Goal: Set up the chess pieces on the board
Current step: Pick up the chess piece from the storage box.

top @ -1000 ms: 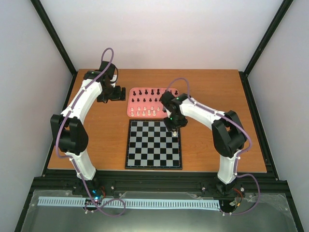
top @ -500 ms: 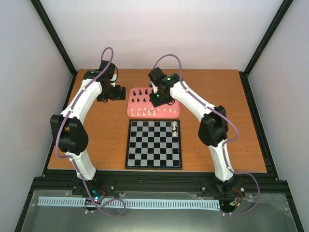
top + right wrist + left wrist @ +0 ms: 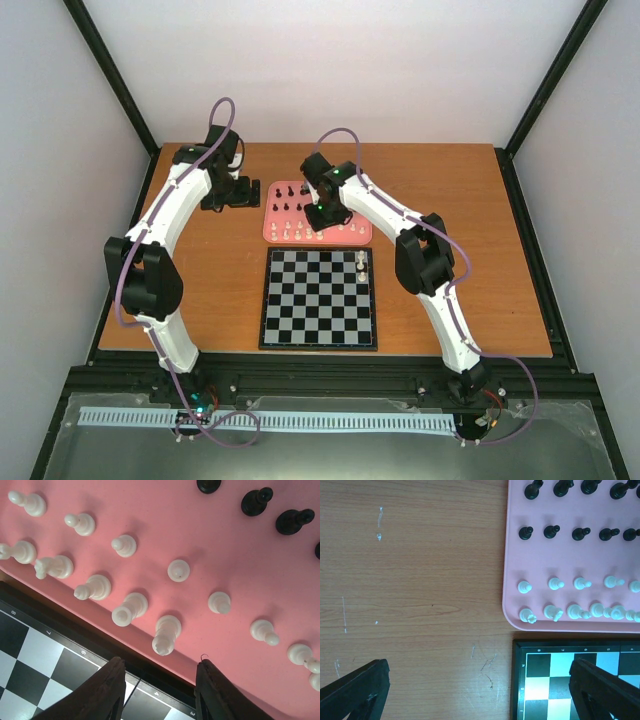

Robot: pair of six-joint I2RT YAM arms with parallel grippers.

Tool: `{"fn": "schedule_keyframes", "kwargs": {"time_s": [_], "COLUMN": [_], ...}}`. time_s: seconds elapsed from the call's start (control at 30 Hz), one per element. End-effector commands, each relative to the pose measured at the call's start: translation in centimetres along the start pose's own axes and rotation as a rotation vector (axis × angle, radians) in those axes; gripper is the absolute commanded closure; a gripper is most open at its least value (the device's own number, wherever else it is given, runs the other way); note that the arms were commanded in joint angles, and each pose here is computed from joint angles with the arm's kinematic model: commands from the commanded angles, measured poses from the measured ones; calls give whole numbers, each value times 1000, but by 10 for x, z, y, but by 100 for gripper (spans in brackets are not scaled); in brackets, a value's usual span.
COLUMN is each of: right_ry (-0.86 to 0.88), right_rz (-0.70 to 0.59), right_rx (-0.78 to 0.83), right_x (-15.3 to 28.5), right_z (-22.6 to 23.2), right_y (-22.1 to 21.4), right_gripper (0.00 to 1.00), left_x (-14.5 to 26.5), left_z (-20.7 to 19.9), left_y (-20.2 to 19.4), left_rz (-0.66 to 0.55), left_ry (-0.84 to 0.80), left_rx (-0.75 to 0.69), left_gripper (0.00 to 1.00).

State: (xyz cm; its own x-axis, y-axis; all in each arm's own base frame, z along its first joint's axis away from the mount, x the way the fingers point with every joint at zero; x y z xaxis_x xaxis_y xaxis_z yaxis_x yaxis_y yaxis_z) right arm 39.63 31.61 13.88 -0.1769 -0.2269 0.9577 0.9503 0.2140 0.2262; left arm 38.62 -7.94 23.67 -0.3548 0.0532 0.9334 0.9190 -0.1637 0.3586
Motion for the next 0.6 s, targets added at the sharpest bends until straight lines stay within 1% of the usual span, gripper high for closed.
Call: {"fn": "schedule_keyframes", "kwargs": {"time_s": [0.0,0.13,0.2,0.33,0.4,0.53,0.57], "right_ry": [19,17,16,16,29,29,30], "right_rz": [-17,5,8,15,-7,-5,-3], "right_rx": [24,26,27,26,26,23,23], "right_x": [-2,-12,-13,-19,-15,-20,-21], "right_z": [8,7,6,5,7,6,6], "right_y": [5,2,2,2,9,11,11], "right_gripper": [55,55,58,59,59,60,62], "left_x": [8,8,8,7,7,7,6], "left_z": [0,0,0,0,0,0,0], "left_y": [6,6,6,6,6,6,7], "left_rz": [-31,-29,-28,-26,-26,-26,-25], "left_ry": [-5,-4,-2,-1,-1,-4,-4], "left_rx": [6,5,6,5,6,5,6], "left_gripper": [0,0,0,0,0,0,0]}}
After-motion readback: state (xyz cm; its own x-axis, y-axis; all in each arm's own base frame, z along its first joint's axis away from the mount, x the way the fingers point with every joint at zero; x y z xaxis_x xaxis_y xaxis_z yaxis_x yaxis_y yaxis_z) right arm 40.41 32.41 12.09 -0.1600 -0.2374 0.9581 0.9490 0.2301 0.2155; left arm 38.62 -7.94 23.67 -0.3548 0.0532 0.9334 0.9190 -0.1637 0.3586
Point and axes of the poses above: each gripper's point midway between its finger pads, its own x axis back along the fingers, its own z axis along the line the jaws close on, y = z × x, the point moved 6 cm from there along x, back along the fingers, and after that the axes turned 13 degrees about -x, right-handed, at the moved point
